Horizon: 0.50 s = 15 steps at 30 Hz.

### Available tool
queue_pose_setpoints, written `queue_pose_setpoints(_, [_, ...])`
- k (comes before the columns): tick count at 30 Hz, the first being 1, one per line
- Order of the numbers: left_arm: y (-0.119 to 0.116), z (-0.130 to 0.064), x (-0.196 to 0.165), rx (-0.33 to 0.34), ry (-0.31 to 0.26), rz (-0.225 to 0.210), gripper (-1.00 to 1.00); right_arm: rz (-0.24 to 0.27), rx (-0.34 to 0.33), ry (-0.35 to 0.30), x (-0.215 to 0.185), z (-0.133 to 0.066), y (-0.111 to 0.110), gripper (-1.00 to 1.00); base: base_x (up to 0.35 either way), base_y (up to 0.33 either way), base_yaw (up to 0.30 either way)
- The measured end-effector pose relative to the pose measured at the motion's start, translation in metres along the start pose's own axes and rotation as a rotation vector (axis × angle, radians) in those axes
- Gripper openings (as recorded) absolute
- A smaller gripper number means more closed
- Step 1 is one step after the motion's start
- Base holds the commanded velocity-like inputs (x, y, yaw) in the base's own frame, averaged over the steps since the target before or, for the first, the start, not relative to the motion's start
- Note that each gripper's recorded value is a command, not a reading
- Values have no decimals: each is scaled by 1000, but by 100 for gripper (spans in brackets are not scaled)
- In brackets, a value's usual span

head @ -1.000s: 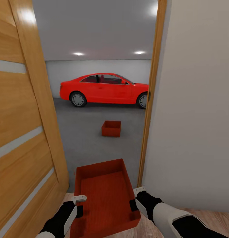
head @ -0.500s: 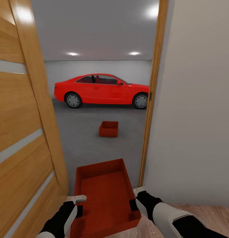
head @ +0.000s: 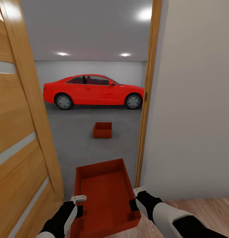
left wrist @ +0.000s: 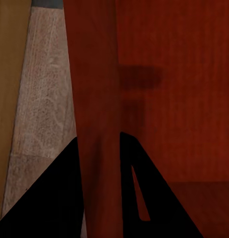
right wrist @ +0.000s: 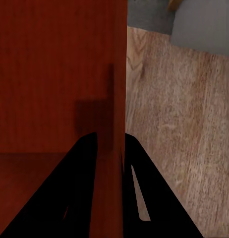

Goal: Move the two storage containers from the living room to the garage. In the garage, place one container on the floor and stack the other container on top of it (either order is fine).

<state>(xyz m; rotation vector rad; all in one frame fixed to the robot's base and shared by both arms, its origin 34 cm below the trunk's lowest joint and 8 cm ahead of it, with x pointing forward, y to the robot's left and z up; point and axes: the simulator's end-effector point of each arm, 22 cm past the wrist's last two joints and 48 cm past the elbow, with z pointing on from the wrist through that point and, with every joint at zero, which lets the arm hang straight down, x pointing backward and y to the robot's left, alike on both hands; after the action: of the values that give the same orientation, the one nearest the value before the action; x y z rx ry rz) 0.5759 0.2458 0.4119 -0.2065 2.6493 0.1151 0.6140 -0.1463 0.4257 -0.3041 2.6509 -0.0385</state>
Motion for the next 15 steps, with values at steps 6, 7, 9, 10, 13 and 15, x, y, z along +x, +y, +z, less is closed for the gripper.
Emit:
queue_pose_setpoints(6, [0,0,0,0,-1,0,-100,0,0,-1,0,0,0,-100,27,62,-45])
queue_pose_setpoints(7, [0,0,0,0,-1,0,-100,0,0,-1,0,0,0,-100,9,10,-7])
queue_pose_setpoints(9, [0,0,0,0,-1,0,-100,0,0,-1,0,0,0,-100,115,60,-3])
queue_pose_setpoints(10, [0,0,0,0,-1,0,-100,0,0,-1,0,0,0,-100,200,106,-1])
queue_pose_setpoints(13, [0,-1,0,0,-1,0,-100,0,0,-1,0,-1,0,-100,252,133,-1])
queue_pose_setpoints(15, [0,-1,0,0,-1,0,-100,0,0,-1,-1,-1,0,-100,278,145,0])
